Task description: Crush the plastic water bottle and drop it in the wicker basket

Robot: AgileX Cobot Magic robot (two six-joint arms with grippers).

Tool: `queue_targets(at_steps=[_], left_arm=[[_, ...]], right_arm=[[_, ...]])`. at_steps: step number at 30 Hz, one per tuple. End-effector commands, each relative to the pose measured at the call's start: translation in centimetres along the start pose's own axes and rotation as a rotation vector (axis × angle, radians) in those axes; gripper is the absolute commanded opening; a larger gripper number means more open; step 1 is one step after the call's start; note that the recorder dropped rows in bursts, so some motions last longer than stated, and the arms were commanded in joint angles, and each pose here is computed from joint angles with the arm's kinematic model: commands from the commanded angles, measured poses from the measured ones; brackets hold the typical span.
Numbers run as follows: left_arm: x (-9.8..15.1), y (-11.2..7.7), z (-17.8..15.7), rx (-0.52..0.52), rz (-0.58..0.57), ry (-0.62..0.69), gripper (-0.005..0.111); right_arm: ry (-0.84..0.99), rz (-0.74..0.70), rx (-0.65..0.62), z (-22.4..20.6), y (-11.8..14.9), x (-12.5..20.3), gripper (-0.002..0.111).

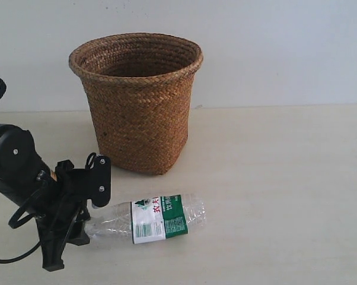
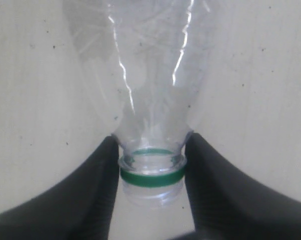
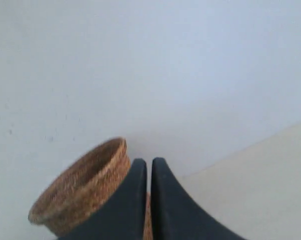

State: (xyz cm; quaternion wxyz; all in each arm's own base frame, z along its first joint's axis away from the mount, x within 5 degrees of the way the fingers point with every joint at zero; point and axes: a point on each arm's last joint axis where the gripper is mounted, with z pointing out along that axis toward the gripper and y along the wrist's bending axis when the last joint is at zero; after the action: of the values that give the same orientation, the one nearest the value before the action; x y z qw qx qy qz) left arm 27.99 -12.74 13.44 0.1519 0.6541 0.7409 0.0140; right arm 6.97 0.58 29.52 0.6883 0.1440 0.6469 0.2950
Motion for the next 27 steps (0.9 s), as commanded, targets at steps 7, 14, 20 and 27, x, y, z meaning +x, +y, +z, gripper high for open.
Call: queue_targets(at_steps=[7, 14, 20, 27], left_arm=[[-0.2, 0.0, 0.1, -0.002, -0.009, -0.007, 0.004], [-0.2, 0.0, 0.1, 0.000, -0.009, -0.006, 0.004], [-0.2, 0.0, 0.1, 0.004, -0.009, -0.005, 0.004], [-0.2, 0.0, 0.1, 0.004, -0.009, -0.005, 0.004]], right_arm=[[-0.273, 0.026, 0.000, -4.0, -0.5, -2.2, 0.000], [-0.296, 0.013, 0.029, -4.1, -0.6, -2.3, 0.000], [-0.296, 0.013, 0.029, -4.1, -0.6, -2.3, 0.000], [-0.282, 0.047, 0.035, -4.0, -0.8, -2.0, 0.000]])
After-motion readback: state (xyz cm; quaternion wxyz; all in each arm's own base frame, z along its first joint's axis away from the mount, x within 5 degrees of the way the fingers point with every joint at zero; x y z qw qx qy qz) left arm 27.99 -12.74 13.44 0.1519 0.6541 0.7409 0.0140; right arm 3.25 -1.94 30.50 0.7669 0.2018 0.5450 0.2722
